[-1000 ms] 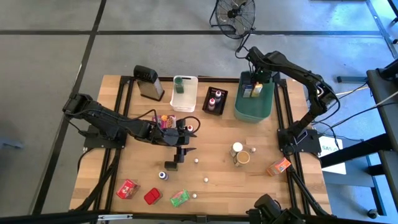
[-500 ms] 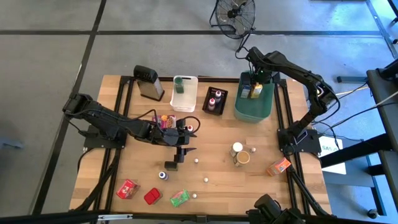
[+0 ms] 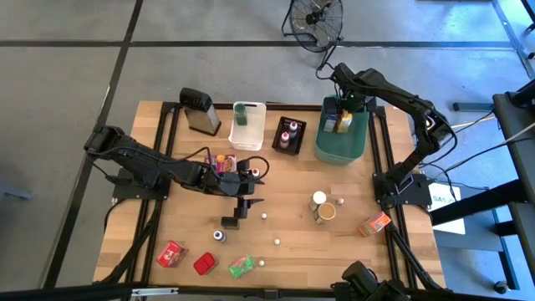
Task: Pick & Place Kitchen Items
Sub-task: Put the yellow cereal box into the green bin
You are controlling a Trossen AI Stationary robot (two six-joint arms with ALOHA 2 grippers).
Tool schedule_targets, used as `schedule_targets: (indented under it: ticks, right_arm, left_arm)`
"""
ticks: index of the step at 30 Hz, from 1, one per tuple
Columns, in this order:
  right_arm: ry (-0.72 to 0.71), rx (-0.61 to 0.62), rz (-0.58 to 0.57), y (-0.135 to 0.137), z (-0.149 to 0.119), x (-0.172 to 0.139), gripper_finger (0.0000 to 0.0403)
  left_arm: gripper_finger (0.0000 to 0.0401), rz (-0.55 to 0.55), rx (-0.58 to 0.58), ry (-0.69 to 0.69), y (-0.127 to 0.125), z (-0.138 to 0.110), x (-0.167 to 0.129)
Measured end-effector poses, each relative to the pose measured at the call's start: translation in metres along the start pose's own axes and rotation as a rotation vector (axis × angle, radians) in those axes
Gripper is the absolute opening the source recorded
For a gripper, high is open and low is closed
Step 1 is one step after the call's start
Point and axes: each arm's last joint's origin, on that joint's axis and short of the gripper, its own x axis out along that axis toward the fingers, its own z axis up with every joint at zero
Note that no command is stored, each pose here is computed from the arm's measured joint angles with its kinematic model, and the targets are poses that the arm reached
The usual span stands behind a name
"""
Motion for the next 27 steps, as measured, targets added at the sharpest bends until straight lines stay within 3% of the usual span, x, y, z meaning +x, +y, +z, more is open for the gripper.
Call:
schedule_targets:
  ticks: [7, 27]
  right_arm:
    - [0.0, -0.001, 0.0, 0.0, 0.0, 0.0, 0.0218]
    - [0.001, -0.016, -0.001, 0.0, -0.0002, 0.0, 0.0219]
  left_arm:
    - [0.0242, 0.0, 0.0, 0.0, 0.0, 0.0, 0.0]
    - [0.0243, -0.018, 0.001, 0.008, -0.0004, -0.0007, 0.0]
